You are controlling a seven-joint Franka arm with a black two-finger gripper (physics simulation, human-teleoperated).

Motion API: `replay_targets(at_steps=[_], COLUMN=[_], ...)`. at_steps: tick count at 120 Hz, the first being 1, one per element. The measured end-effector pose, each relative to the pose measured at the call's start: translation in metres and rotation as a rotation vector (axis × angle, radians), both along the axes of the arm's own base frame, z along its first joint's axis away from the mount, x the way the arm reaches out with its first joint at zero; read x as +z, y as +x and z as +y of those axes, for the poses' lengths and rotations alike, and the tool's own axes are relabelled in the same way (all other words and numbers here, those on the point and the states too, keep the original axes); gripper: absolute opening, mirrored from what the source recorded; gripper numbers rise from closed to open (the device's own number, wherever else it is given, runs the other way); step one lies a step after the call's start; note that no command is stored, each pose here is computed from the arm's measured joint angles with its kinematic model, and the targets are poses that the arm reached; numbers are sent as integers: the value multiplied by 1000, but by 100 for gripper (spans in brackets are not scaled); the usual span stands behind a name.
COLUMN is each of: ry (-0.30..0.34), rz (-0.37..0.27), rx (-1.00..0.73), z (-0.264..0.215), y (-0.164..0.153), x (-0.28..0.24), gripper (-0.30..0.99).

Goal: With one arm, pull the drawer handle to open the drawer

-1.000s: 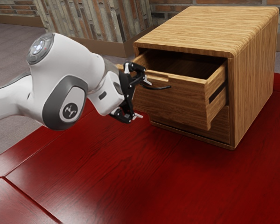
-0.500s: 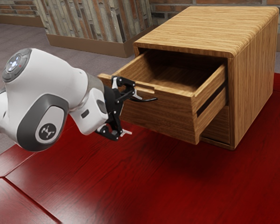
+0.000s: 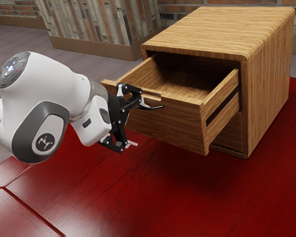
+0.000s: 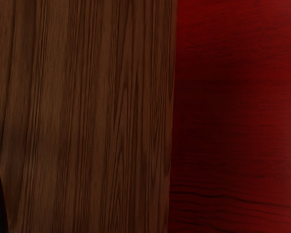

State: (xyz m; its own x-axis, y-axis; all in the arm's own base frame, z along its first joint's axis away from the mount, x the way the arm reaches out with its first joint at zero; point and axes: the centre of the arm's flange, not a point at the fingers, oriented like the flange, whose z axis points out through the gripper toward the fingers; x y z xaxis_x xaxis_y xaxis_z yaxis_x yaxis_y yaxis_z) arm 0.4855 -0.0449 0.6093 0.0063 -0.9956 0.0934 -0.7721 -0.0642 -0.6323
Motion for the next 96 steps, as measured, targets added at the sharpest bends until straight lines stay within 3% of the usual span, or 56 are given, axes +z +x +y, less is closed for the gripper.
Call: replay_targets(at_steps=[62,70,81,87,96], ry=[-4,-11,-44,-78,-141], rz=[-36,-102,-202,-154,28], rx=[-11,-15,19,113,318], z=[-5,-6,9,44,98], y=[-13,-20,-47,-46,-34], x=[22,72,216,265,269], gripper=[65,66,67,68,68])
